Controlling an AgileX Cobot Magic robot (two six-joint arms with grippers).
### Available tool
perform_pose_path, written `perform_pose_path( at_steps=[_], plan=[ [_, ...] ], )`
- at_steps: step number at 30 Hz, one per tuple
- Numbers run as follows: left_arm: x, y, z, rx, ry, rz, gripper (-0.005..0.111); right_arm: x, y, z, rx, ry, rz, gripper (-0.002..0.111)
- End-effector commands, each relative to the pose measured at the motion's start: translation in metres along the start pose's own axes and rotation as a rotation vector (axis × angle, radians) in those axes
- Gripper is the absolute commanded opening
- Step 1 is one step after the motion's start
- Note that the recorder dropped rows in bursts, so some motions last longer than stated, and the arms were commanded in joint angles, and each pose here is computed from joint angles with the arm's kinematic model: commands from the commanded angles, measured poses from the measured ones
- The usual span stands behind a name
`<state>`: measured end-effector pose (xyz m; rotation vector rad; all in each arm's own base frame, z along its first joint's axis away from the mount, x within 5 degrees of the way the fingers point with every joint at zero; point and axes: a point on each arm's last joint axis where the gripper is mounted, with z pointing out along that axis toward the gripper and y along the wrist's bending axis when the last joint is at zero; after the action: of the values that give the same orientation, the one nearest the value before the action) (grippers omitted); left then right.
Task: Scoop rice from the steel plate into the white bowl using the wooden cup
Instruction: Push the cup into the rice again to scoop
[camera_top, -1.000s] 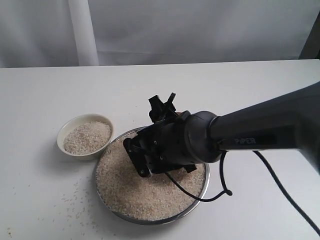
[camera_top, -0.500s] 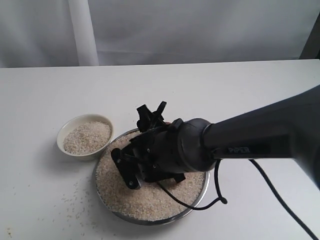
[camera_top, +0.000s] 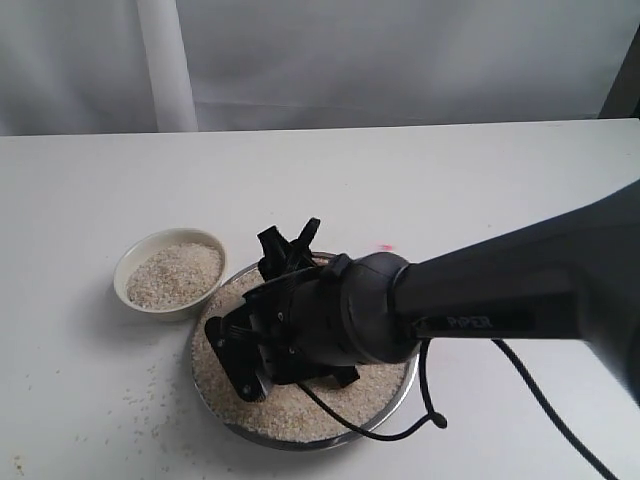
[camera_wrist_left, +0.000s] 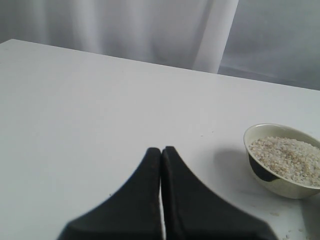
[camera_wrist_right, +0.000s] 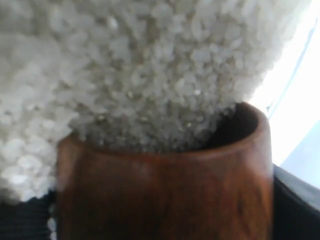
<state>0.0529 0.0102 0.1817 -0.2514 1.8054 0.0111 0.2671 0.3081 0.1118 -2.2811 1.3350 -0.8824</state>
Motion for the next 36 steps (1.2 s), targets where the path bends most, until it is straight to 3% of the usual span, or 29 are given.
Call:
perform_pose_path(
  at_steps=[1, 11, 25, 36],
  plan=[
    [-0.001, -0.001, 0.000, 0.010, -0.007, -0.005, 0.000, -0.010, 0.003, -0.005, -0.009, -0.045, 0.011, 0.000],
    [-0.001, -0.001, 0.000, 0.010, -0.007, -0.005, 0.000, -0.013, 0.005, -0.010, -0.041, -0.066, 0.070, 0.000],
    [-0.001, -0.001, 0.000, 0.010, -0.007, -0.005, 0.000, -0.023, 0.007, -0.011, -0.106, -0.174, 0.408, 0.000],
    [-0.001, -0.001, 0.000, 0.010, -0.007, -0.005, 0.000, -0.024, 0.010, -0.010, -0.171, -0.196, 0.551, 0.000]
  ],
)
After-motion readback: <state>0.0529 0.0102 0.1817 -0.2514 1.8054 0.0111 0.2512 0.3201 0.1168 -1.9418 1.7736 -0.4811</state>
